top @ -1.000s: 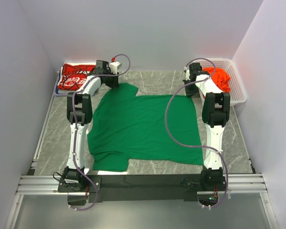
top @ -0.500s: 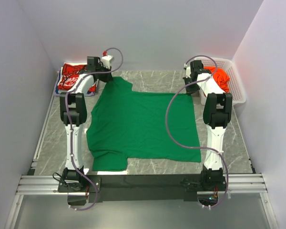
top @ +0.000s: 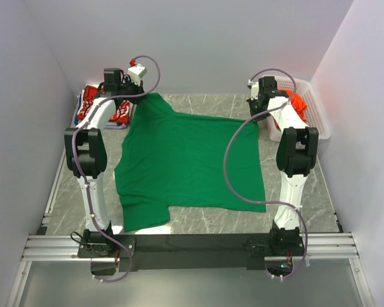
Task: Fold and stack the t-shirts
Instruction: Fold the tshirt
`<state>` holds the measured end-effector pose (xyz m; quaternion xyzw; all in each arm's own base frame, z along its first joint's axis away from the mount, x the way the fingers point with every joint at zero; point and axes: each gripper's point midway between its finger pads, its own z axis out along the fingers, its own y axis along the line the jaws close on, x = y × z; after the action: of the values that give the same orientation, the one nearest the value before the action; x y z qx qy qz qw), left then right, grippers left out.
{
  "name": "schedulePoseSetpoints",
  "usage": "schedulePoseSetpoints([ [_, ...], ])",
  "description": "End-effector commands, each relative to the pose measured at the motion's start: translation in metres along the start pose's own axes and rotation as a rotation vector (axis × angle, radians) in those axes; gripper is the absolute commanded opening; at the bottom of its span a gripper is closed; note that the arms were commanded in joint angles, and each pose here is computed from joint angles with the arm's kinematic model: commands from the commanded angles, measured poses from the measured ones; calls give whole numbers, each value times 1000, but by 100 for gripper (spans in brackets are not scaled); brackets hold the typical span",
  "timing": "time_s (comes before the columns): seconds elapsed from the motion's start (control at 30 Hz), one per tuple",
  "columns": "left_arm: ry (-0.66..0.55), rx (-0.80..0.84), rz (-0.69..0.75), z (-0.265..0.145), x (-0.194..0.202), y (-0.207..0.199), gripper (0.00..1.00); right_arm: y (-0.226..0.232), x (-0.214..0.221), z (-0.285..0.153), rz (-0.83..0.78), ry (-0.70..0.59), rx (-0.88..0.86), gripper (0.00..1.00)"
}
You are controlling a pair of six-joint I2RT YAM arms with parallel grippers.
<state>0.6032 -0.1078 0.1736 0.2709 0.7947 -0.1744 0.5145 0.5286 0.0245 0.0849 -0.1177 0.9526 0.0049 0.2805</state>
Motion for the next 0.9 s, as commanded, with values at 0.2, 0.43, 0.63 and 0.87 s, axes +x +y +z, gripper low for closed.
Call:
schedulePoseSetpoints([
  [0.2, -47, -14, 149, -62, -25, -17, 0, 7, -24, -78, -77, -151, -17, 0],
  [0.43, -20, -3, 144, -83, -6, -36, 0, 19, 4, -73, -88, -86, -74, 0],
  [0.63, 11, 4, 151, -102, 19, -55, 0, 23, 18, -73, -96, -64, -92, 0],
  [0.87, 35, -6, 157, -130, 37, -75, 0, 28, 37, -81, -121, -53, -104, 0],
])
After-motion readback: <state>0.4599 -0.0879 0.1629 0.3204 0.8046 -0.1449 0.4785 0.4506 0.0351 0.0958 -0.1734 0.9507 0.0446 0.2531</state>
